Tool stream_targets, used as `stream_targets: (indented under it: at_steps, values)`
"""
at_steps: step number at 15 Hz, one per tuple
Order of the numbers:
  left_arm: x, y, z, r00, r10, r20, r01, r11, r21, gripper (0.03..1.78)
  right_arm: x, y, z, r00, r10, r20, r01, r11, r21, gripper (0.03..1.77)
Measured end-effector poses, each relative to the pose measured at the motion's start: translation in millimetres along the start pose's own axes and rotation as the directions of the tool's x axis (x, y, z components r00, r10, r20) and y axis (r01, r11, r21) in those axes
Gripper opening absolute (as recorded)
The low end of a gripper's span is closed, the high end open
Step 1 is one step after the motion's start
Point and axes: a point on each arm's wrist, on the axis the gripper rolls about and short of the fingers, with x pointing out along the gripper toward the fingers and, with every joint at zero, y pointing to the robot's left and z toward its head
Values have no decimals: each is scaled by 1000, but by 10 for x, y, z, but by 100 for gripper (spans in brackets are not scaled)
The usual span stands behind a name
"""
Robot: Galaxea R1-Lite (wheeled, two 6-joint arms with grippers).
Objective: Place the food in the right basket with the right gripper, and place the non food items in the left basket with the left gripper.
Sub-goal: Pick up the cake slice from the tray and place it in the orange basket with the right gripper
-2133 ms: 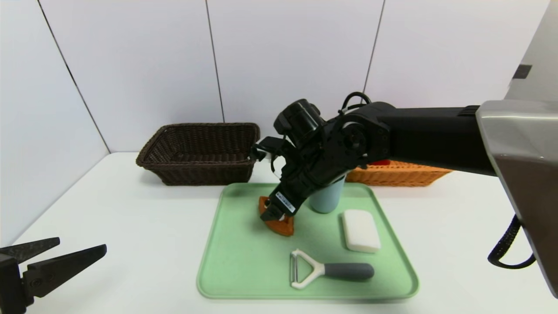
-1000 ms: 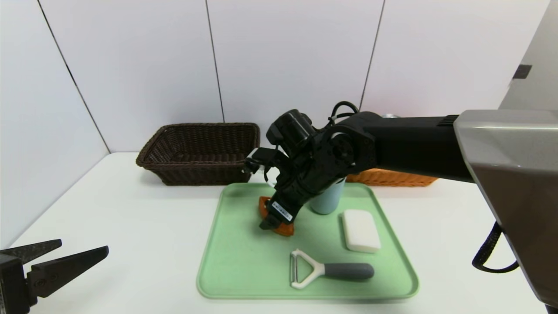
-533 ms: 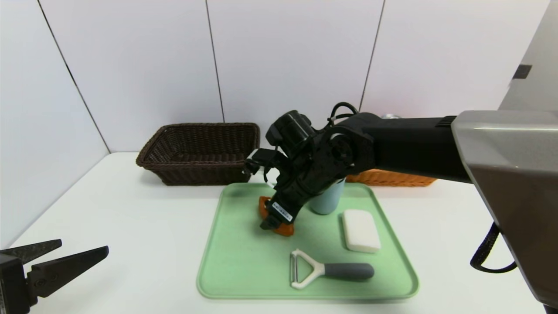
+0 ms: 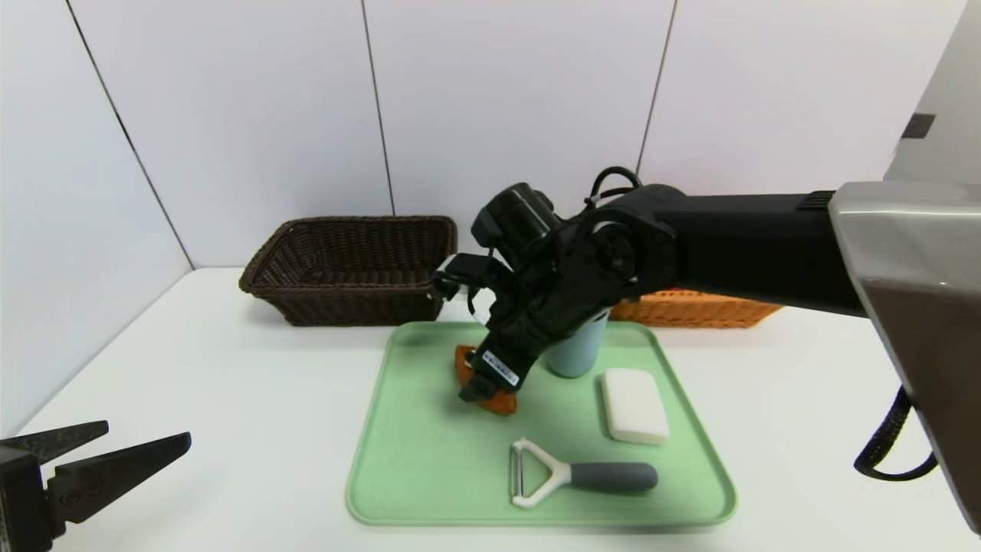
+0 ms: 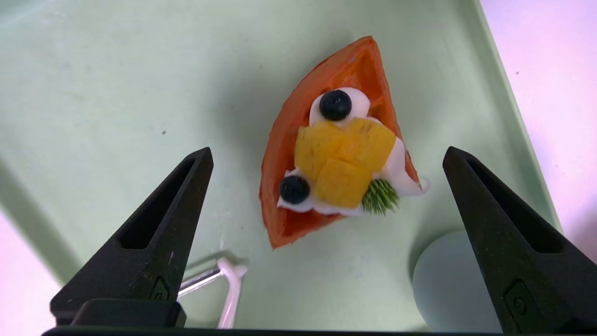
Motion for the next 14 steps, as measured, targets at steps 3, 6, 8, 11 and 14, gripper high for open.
stream_targets:
  at_steps: [3,6,8,11,14]
  values:
    - [-5,-2,3,1000,-1,3,1,1000,1,169,-130,6,25,1000,-8,21,8,1000,8,170]
    - [-10,-4,2,1000,-2,5,2,1000,2,169,-194,53,58,999,-13,35,11,998,59,170]
    - [-12,-4,0,1000,-2,5,2,1000,1,169,-225,114,88,999,-17,41,12,994,108,170]
    - [-15,-5,-2,1000,-2,6,2,1000,2,169,-258,283,152,998,-45,40,35,974,223,170]
    - [-13,-2,-16,1000,-2,3,2,1000,1,169,-256,477,210,995,-99,27,84,936,342,170]
